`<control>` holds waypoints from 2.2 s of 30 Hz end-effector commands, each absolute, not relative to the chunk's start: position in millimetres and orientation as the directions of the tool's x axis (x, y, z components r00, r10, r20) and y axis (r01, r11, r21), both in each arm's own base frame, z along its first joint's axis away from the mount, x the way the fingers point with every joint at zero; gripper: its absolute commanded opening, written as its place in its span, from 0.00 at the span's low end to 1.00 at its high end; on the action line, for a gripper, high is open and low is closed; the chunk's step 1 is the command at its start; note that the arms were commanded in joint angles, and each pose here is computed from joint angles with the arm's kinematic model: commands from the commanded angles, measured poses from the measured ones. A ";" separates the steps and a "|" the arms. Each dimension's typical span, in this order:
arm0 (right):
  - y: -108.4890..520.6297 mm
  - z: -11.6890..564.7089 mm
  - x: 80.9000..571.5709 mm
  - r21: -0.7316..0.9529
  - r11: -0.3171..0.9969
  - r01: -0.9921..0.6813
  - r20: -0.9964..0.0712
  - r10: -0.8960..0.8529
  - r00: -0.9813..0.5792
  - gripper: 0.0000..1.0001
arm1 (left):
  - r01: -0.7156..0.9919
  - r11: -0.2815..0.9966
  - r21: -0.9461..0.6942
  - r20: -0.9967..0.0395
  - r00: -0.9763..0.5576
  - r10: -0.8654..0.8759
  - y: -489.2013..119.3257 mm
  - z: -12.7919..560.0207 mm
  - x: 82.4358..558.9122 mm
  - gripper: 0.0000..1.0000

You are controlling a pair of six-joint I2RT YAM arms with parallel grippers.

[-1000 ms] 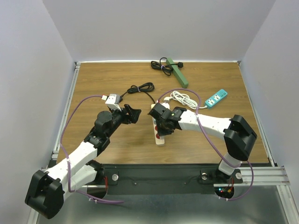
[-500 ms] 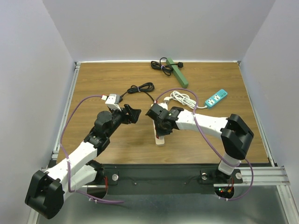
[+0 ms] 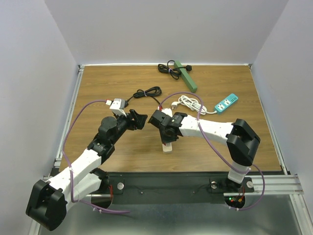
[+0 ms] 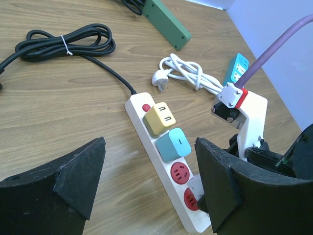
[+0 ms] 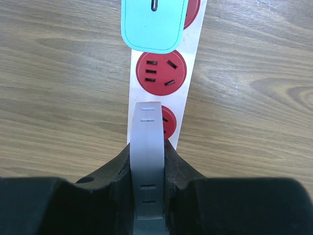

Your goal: Insert the plug

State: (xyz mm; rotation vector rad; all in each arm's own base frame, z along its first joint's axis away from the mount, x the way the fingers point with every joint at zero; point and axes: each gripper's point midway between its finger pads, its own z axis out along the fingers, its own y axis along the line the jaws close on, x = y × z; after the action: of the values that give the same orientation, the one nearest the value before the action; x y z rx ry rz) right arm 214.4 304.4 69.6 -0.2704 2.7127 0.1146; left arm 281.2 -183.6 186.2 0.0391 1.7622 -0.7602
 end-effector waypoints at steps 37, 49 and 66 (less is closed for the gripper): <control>308.6 22.0 196.2 -0.007 0.978 -0.209 -0.330 -0.200 -0.923 0.00 | 0.435 0.778 -0.453 -0.891 -0.255 -0.376 -181.3 218.7 282.9 0.85; 307.6 5.2 189.9 0.001 0.977 -0.214 -0.302 -0.203 -0.931 0.00 | 0.431 0.780 -0.453 -0.891 -0.252 -0.378 -179.9 219.6 282.6 0.85; 296.2 -18.2 177.9 -0.032 0.975 -0.221 -0.247 -0.222 -0.943 0.00 | 0.429 0.782 -0.452 -0.892 -0.249 -0.379 -179.1 219.9 282.3 0.85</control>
State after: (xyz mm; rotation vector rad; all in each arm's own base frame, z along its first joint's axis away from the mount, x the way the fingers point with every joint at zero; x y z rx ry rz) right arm 206.3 308.8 55.5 -0.2882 2.7176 0.1016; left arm 278.7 -181.2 192.9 0.0353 1.7434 -0.7615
